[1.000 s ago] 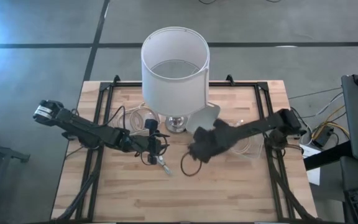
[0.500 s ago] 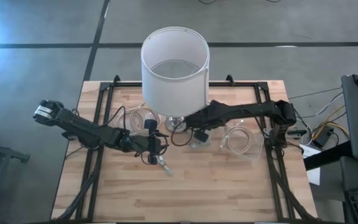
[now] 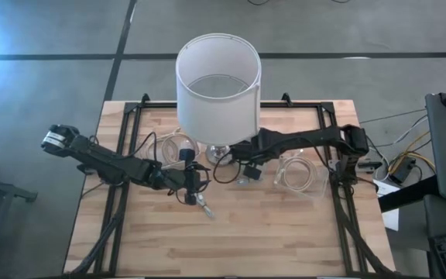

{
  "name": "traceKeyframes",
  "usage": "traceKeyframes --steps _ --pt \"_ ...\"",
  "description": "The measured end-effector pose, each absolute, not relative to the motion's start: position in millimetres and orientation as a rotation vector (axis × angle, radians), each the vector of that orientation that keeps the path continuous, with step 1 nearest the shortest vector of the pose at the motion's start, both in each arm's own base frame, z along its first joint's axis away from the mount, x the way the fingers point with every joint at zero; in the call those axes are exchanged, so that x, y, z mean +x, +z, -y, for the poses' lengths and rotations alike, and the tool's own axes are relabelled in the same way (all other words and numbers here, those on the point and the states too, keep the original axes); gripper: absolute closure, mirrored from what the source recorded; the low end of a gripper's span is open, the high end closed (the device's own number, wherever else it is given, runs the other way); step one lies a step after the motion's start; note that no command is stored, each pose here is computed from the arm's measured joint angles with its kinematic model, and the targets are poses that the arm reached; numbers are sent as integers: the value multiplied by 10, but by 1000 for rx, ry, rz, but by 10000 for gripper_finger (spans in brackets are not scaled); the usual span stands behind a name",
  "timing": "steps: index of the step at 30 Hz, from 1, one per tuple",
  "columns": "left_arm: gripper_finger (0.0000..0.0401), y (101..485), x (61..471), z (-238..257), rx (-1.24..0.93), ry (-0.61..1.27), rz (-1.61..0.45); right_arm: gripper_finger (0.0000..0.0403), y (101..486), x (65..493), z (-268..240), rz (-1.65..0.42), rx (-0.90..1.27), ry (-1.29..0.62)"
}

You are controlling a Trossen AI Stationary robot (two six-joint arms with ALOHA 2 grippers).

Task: Pick & Place USB Port
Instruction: Put the purple charger cable into the gray bin, then put the right blue charger cable into the gray bin

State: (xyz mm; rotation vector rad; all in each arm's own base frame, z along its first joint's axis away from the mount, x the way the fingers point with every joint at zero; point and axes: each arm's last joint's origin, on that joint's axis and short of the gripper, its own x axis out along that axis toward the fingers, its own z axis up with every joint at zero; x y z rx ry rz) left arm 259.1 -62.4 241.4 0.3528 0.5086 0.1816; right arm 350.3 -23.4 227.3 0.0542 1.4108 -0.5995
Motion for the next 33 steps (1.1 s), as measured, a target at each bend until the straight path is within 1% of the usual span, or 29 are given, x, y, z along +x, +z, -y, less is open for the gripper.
traceKeyframes --steps 6,14,18,24,28,33 --pt "215 2414 2591 624 331 188 -506 344 2102 3518 247 -1381 26 -563" --pt "215 2414 2591 624 309 193 -503 310 2064 3509 244 -1384 23 -554" --pt "215 2414 2591 624 298 196 -502 296 2092 3507 228 -1391 18 -546" --pt "215 2410 2589 626 278 195 -505 283 2271 3567 135 -1368 12 -507" --pt "215 2364 2567 647 270 103 -556 279 2408 3610 4 -1348 28 -447" --pt "215 2295 2524 682 213 -49 -641 278 2482 3634 -261 -1339 75 -321"
